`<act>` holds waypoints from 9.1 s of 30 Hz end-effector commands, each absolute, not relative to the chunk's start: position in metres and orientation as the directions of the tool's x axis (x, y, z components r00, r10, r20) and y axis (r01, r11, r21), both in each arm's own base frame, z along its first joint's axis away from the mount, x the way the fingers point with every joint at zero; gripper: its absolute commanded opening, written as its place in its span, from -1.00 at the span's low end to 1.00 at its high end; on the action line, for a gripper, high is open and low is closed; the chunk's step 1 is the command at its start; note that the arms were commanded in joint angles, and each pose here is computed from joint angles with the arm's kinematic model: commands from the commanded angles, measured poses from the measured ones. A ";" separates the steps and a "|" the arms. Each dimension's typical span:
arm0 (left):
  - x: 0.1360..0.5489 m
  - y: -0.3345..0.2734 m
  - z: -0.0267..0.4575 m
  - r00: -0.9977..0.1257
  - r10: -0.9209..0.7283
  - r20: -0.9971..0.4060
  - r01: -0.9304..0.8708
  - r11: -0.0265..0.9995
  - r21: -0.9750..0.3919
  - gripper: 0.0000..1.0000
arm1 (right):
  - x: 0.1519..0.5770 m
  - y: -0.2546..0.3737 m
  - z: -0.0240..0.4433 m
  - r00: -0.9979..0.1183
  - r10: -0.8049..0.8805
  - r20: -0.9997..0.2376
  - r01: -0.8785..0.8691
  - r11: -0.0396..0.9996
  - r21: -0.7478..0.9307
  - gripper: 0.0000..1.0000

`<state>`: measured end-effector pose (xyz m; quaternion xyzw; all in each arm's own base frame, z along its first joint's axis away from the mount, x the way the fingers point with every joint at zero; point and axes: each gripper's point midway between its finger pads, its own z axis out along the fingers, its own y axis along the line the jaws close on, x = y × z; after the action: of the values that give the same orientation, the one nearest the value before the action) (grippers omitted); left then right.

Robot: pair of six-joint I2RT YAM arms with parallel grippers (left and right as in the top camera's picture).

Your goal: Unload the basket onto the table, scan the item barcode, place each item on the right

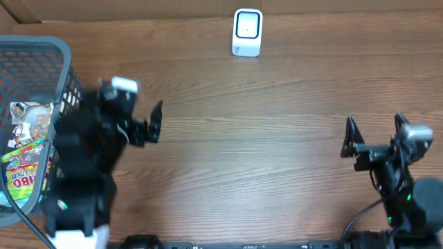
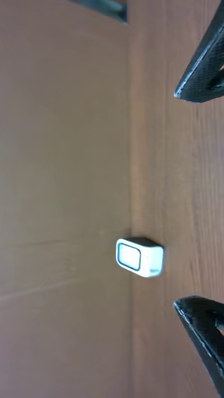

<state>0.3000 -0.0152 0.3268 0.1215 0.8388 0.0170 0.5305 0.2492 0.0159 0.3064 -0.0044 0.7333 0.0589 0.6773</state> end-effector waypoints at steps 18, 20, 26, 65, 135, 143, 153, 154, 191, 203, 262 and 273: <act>0.349 -0.067 0.374 -0.606 0.087 -0.790 0.378 0.906 -0.190 1.00 | 0.324 0.140 0.365 -0.397 0.042 -0.917 -0.729 0.592 0.343 1.00; 0.362 -0.048 0.360 -0.650 0.042 -0.759 0.261 0.950 -0.171 1.00 | 0.333 0.149 0.361 -0.396 0.039 -0.918 -0.783 0.507 0.359 1.00; 0.374 0.050 0.326 -0.642 -0.389 -0.661 -0.380 0.910 -0.166 1.00 | 0.376 0.145 0.327 -0.575 0.150 -0.805 -0.639 0.533 0.555 1.00; 0.324 0.306 0.135 -0.238 -0.939 -0.247 -0.956 0.272 -0.111 0.91 | 0.401 0.140 0.290 -0.698 0.261 -0.667 -0.413 0.614 0.673 1.00; 0.401 -0.104 0.147 -0.962 0.263 -0.072 0.271 0.949 -0.160 -0.92 | 0.397 0.139 0.284 -0.724 0.263 -0.637 -0.384 0.613 0.690 1.00; 0.383 -0.121 0.057 -0.952 0.216 0.217 0.186 0.971 -0.150 -0.66 | 0.398 0.138 0.283 -0.722 0.263 -0.640 -0.381 0.621 0.685 1.00; 0.395 -0.125 0.146 -0.987 0.140 0.083 0.127 0.981 -0.149 0.51 | 0.398 0.138 0.283 -0.722 0.263 -0.640 -0.381 0.621 0.685 1.00; 0.399 -0.125 0.166 -0.992 0.128 0.023 0.123 0.980 -0.155 0.54 | 0.398 0.138 0.283 -0.722 0.263 -0.640 -0.381 0.621 0.685 1.00; 0.220 0.309 0.162 -0.101 -0.967 -0.232 -0.993 0.112 -0.031 1.00 | 0.393 0.141 0.281 -0.733 0.243 -0.635 -0.395 0.608 0.689 1.00; 0.217 0.326 0.063 -0.126 -0.989 -0.076 -0.982 0.113 0.149 1.00 | 0.393 0.141 0.280 -0.731 0.239 -0.639 -0.397 0.613 0.683 1.00; 0.256 0.318 0.113 -0.348 -0.922 -0.173 -0.936 0.331 0.119 1.00 | 0.393 0.139 0.276 -0.730 0.227 -0.645 -0.395 0.629 0.669 1.00; 0.247 0.301 0.040 -0.423 -0.898 -0.123 -0.905 0.410 0.116 0.82 | 0.393 0.139 0.276 -0.730 0.227 -0.644 -0.395 0.629 0.669 1.00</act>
<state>0.2527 0.3102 0.0525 -0.5531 0.8277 0.0875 0.0362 0.3914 0.1391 0.2617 -0.0402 0.8328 0.4312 0.3447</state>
